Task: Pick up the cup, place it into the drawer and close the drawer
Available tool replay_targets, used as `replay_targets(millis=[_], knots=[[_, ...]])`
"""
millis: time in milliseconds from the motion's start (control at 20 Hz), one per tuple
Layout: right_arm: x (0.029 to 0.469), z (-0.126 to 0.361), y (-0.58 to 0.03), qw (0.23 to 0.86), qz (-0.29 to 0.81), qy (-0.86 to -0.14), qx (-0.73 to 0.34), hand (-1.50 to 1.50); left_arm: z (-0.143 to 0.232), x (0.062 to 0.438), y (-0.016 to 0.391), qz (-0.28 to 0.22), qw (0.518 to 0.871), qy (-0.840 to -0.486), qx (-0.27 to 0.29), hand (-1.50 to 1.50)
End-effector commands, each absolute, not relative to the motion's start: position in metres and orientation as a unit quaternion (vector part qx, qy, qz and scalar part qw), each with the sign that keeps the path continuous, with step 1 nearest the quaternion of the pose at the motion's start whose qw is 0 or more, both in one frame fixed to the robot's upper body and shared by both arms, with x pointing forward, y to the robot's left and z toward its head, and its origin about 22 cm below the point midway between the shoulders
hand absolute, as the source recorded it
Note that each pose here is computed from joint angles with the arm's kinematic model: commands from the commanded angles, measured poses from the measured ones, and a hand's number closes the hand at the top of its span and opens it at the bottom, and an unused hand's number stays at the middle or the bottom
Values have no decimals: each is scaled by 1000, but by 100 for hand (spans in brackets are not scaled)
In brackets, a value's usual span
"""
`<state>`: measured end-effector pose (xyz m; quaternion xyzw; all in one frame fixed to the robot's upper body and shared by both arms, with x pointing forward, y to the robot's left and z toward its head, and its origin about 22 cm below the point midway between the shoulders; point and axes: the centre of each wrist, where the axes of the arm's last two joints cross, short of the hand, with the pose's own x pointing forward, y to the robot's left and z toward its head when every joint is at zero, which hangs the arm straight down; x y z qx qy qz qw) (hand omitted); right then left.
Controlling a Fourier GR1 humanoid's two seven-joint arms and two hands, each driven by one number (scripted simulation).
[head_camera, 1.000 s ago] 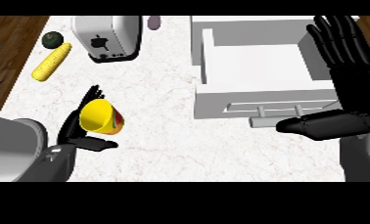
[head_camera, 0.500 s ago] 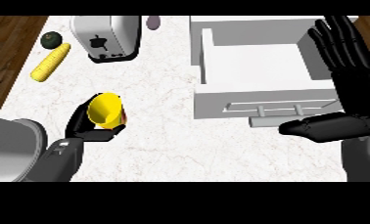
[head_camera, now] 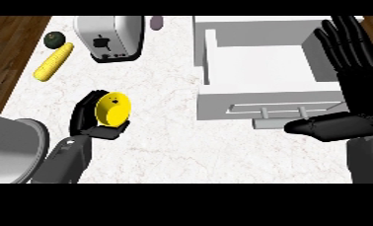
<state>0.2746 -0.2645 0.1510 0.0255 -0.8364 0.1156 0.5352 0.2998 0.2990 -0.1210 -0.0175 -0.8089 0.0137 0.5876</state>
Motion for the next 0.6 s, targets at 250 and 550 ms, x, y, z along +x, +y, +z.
replay_targets(millis=[250, 550], knots=[[265, 157, -262, 537, 118, -835, 19, -150, -114, 314, 269, 87, 490, -867, -30, 150], [265, 145, -279, 545, 122, -829, 8, -150, -43, 375, 239, 25, 477, -875, -75, 150]])
